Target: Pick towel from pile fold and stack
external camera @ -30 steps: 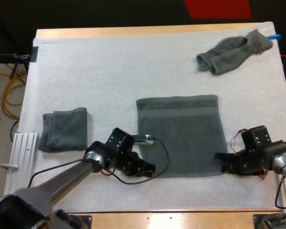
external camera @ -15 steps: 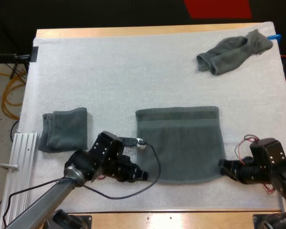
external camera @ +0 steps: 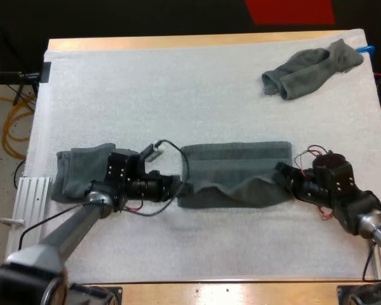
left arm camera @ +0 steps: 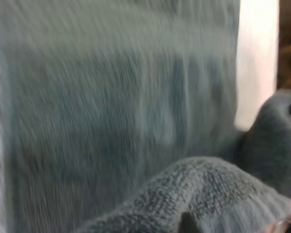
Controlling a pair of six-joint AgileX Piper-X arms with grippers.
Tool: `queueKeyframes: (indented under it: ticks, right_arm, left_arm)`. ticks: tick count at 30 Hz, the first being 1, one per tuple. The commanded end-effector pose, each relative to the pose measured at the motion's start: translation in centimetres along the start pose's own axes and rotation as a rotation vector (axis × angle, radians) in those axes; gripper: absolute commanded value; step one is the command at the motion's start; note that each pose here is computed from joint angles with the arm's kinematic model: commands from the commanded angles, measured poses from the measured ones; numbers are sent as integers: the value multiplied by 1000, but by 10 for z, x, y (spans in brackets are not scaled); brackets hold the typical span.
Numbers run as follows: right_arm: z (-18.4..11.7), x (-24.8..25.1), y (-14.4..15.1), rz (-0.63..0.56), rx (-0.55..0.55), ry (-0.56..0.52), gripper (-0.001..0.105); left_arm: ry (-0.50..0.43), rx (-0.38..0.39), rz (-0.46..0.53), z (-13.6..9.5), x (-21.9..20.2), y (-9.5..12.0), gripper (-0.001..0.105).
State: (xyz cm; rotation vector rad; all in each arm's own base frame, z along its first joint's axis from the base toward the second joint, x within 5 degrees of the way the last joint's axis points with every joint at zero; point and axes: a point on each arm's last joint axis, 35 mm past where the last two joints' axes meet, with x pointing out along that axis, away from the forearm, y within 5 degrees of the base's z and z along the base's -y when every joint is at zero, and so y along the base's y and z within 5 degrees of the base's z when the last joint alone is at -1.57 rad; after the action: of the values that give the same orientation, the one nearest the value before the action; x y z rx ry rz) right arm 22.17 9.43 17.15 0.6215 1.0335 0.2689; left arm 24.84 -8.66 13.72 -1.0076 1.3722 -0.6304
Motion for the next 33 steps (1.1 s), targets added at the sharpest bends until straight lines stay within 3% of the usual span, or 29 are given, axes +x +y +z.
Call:
queueKeyframes:
  ticks: [1,7,13,17,26,30,33]
  right_arm:
    - [4,5,-2,3,19,-34,0]
    - [18,13,-17,-73,64,-135,0]
    - [29,14,-30,-99,101,-197,0]
    - [35,19,-36,-79,115,-198,0]
    - [47,28,-31,-27,103,-173,0]
    - [48,28,-29,-4,89,-160,4]
    - [47,28,-28,9,85,-149,26]
  left_arm:
    - [-4,-9,-61,8,1,0,0]
    - [-20,-31,-133,29,14,7,0]
    - [-103,4,-119,51,19,-2,0]
    - [-158,-2,-81,57,19,-4,0]
    - [-154,42,-67,56,19,-2,2]
    - [-137,79,-78,55,20,-3,17]
    - [-138,81,-78,55,20,-3,40]
